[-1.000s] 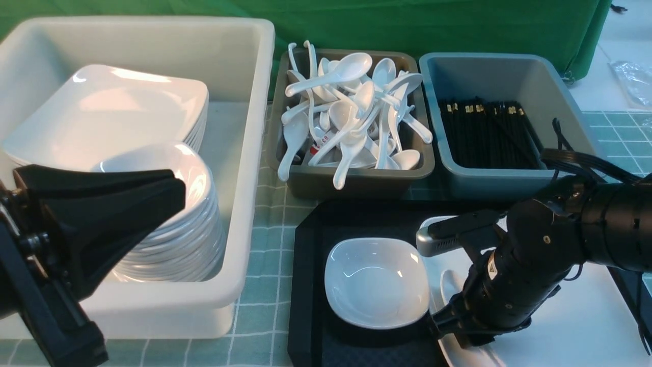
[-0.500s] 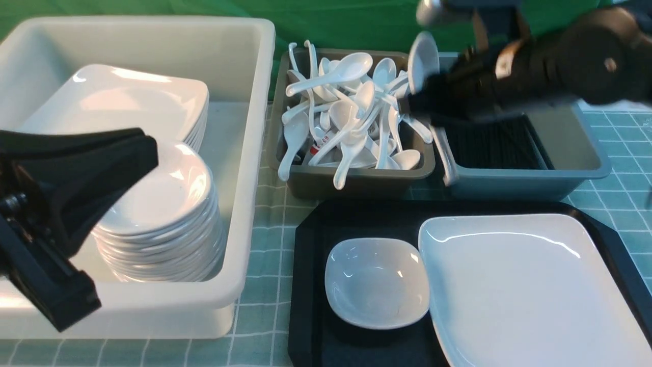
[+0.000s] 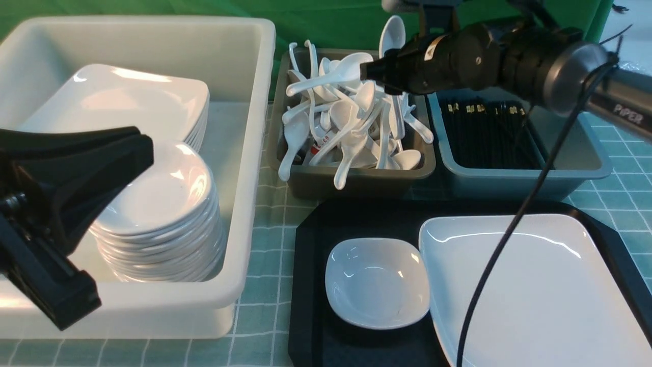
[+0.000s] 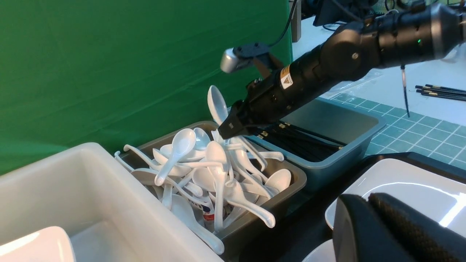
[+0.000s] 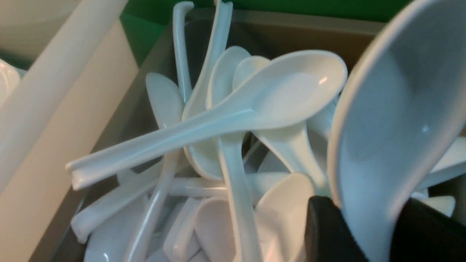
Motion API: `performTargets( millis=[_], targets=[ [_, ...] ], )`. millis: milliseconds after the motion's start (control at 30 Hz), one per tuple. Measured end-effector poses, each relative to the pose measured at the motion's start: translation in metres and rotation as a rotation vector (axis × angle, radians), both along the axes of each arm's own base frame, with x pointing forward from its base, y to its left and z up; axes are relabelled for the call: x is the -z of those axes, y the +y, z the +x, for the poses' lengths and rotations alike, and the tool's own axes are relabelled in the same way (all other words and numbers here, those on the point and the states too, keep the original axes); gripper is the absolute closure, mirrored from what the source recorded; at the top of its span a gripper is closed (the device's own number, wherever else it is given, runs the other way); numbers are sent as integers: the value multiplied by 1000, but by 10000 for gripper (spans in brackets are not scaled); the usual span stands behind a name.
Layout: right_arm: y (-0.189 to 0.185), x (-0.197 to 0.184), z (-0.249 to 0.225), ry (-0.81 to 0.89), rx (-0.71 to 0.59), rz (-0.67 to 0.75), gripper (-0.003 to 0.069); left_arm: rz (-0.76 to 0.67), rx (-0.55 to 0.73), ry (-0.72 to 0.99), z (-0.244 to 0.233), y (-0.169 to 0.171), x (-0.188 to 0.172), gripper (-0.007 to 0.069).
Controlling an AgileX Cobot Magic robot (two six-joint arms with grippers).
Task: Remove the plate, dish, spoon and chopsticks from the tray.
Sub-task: Use the right arm to put the soup spoon into the small storage box in the middle, then use the right arm to grab a plate from the dinner plate
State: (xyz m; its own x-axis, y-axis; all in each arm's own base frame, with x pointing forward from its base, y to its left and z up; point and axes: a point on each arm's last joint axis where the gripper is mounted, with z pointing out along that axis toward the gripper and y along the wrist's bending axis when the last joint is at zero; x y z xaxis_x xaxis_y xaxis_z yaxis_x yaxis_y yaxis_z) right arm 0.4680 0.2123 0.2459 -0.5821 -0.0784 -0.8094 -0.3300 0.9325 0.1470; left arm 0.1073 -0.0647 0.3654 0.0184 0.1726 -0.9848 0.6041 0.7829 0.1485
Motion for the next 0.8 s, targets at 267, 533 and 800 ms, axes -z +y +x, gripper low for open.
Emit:
performTargets(
  millis=[267,533,800],
  targets=[
    [2,5,0,16,4,5,305,2,0,-1,0,0,0,608],
    [2,-1,-5,44,-5,-12,258,19,5,-1,0,0,1,608],
    [-8,-65,-29,-55,-81,-83,256,23,6,0,0,0,1,608]
  ],
)
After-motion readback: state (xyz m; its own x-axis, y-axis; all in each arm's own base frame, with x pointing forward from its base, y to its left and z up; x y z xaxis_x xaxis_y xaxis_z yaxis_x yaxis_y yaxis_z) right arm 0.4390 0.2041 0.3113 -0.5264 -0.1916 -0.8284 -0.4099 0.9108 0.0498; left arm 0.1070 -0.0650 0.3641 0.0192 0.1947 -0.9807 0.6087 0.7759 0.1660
